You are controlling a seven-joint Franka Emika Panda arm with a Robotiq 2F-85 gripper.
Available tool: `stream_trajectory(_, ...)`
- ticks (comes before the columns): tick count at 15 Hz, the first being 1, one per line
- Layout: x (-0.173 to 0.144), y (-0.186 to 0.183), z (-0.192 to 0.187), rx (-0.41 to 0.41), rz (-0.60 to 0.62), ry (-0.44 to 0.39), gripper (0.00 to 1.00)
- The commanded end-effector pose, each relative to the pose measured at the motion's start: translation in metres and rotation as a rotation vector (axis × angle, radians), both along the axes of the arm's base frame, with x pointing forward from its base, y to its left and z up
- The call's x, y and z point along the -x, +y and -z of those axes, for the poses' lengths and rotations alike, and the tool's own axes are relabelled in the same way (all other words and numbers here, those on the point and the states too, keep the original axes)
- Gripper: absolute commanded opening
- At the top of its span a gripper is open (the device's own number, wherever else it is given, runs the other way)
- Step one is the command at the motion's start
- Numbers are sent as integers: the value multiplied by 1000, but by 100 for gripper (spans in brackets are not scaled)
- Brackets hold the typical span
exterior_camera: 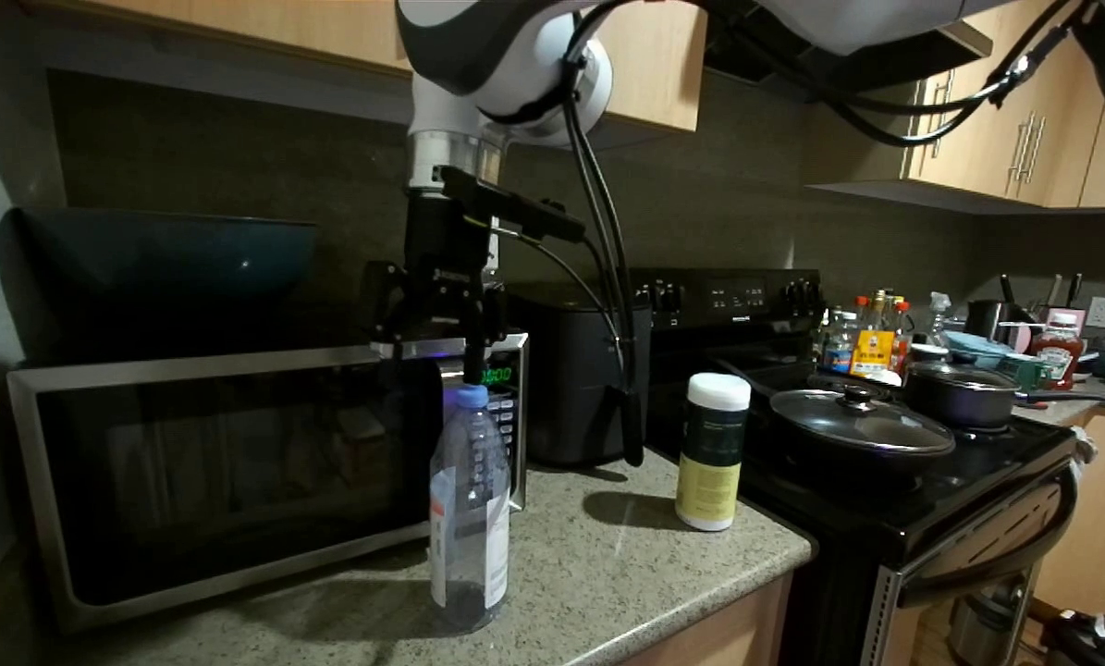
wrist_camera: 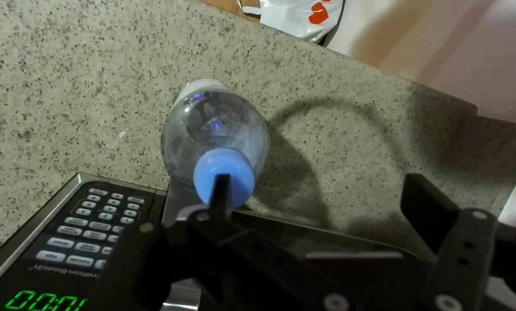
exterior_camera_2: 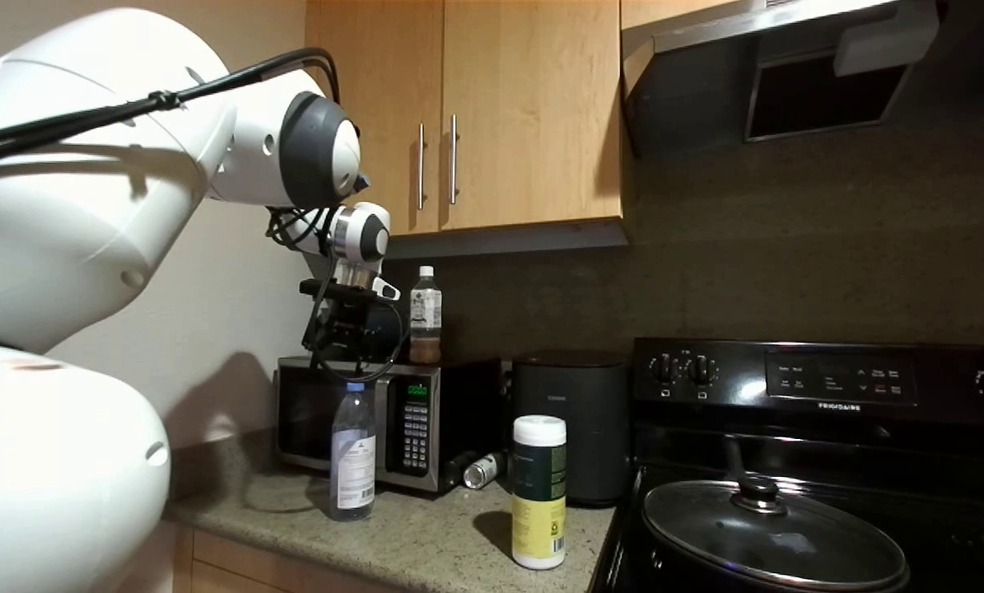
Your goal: Move the water bottle to the left and move the yellow container to the right
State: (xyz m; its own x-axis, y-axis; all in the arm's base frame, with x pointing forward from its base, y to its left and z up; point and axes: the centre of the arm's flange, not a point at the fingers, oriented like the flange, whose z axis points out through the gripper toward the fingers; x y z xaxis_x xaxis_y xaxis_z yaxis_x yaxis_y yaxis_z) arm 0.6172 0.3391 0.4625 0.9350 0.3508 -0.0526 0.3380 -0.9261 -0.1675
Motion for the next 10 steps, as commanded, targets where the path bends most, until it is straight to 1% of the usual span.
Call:
stream_trajectory(1,6,-11,1,41,66,-13,100)
stream_trajectory(6,2,-21,0,72,120,-17,100)
stream_trajectory(10,-6,-23,13,46,113,29,100)
